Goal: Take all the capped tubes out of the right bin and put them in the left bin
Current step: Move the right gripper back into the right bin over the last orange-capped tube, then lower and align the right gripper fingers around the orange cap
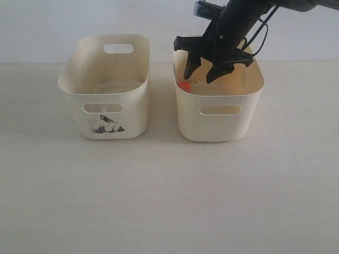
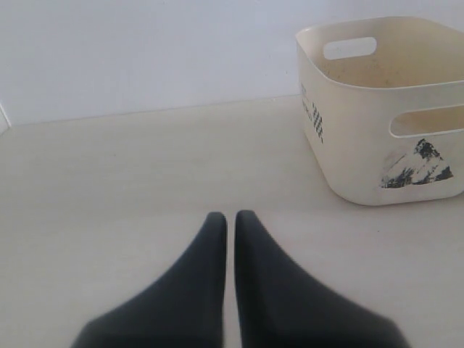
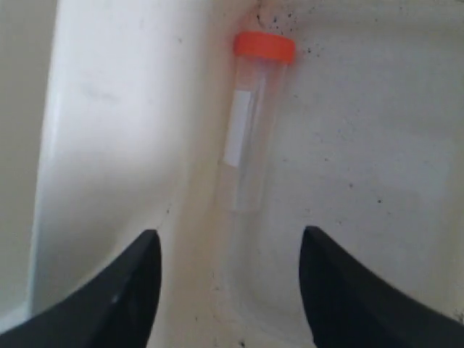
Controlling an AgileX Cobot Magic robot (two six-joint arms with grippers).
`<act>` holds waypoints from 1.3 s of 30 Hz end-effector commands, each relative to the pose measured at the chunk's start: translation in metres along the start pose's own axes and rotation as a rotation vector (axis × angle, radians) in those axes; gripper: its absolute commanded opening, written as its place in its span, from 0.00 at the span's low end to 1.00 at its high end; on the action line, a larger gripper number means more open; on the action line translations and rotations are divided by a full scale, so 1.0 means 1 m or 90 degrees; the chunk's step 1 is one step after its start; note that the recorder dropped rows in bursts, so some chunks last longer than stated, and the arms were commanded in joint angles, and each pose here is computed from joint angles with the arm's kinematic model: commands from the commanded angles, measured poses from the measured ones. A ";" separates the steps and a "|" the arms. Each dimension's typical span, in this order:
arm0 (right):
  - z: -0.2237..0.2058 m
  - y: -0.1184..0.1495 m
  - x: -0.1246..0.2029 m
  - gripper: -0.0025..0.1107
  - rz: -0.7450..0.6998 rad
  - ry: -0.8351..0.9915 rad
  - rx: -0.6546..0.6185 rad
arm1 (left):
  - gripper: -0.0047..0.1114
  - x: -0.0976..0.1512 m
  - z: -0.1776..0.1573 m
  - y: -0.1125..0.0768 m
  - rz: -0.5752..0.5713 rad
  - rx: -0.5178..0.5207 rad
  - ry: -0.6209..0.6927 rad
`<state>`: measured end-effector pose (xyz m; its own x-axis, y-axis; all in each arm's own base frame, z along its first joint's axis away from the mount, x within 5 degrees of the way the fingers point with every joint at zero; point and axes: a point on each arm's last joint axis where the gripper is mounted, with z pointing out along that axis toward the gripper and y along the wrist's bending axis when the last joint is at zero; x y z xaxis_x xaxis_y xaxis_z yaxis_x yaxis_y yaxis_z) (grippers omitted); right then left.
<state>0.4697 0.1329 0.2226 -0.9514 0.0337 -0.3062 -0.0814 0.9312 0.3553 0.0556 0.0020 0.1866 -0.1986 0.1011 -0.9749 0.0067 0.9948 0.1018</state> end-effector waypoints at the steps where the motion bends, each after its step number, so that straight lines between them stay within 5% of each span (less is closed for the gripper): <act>1: 0.007 -0.003 -0.008 0.51 0.031 -0.050 -0.008 | 0.08 -0.003 0.000 0.000 -0.012 0.000 -0.013; 39: 0.058 -0.048 -0.025 0.51 0.174 -0.109 -0.113 | 0.08 -0.003 0.000 0.000 -0.012 0.000 -0.013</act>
<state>0.5132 0.1058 0.1648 -0.8819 0.3503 -0.3155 0.1113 0.8050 0.5827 0.0556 0.0020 0.1866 -0.1986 0.1011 -0.9749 0.0067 0.9948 0.1018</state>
